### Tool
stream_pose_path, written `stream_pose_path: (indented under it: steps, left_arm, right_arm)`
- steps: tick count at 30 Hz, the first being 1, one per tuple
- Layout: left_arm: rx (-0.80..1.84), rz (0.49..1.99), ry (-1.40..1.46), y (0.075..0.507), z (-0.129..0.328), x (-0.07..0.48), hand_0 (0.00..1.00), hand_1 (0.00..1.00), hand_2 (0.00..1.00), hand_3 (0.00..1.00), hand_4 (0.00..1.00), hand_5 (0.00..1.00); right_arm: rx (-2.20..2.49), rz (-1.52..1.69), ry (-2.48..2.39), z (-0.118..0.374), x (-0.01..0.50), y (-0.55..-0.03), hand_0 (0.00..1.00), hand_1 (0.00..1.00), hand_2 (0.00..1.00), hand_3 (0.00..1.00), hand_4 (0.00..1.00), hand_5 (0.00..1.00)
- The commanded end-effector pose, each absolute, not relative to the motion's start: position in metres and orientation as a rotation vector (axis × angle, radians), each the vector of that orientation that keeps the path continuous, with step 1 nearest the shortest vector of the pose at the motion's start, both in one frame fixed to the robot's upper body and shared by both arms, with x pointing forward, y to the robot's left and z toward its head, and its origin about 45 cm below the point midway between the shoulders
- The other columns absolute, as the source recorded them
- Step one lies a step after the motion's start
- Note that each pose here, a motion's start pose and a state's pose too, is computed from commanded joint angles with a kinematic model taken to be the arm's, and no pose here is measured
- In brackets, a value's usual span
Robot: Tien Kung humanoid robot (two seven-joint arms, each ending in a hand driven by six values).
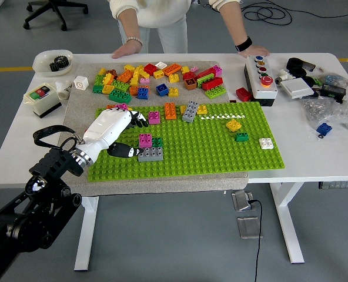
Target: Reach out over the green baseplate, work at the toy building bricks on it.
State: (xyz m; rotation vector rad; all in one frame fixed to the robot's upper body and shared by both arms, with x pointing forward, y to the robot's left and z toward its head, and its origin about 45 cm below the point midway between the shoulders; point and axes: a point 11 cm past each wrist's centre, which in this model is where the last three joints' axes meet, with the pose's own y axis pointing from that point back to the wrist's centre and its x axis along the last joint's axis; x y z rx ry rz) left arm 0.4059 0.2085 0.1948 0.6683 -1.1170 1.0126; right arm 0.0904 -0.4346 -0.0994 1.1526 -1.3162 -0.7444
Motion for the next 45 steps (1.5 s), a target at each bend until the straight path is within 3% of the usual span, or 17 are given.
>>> stream_pose_path:
  steps: [45]
  left_arm:
    - [0.616, 1.133, -1.215, 0.209, 0.183, 0.406, 0.694, 0.583, 0.568, 0.578, 0.998, 0.149]
  right_arm:
    - [1.155, -0.742, -1.314, -0.100, 0.092, -0.433, 0.745, 0.636, 0.676, 0.618, 0.858, 0.559]
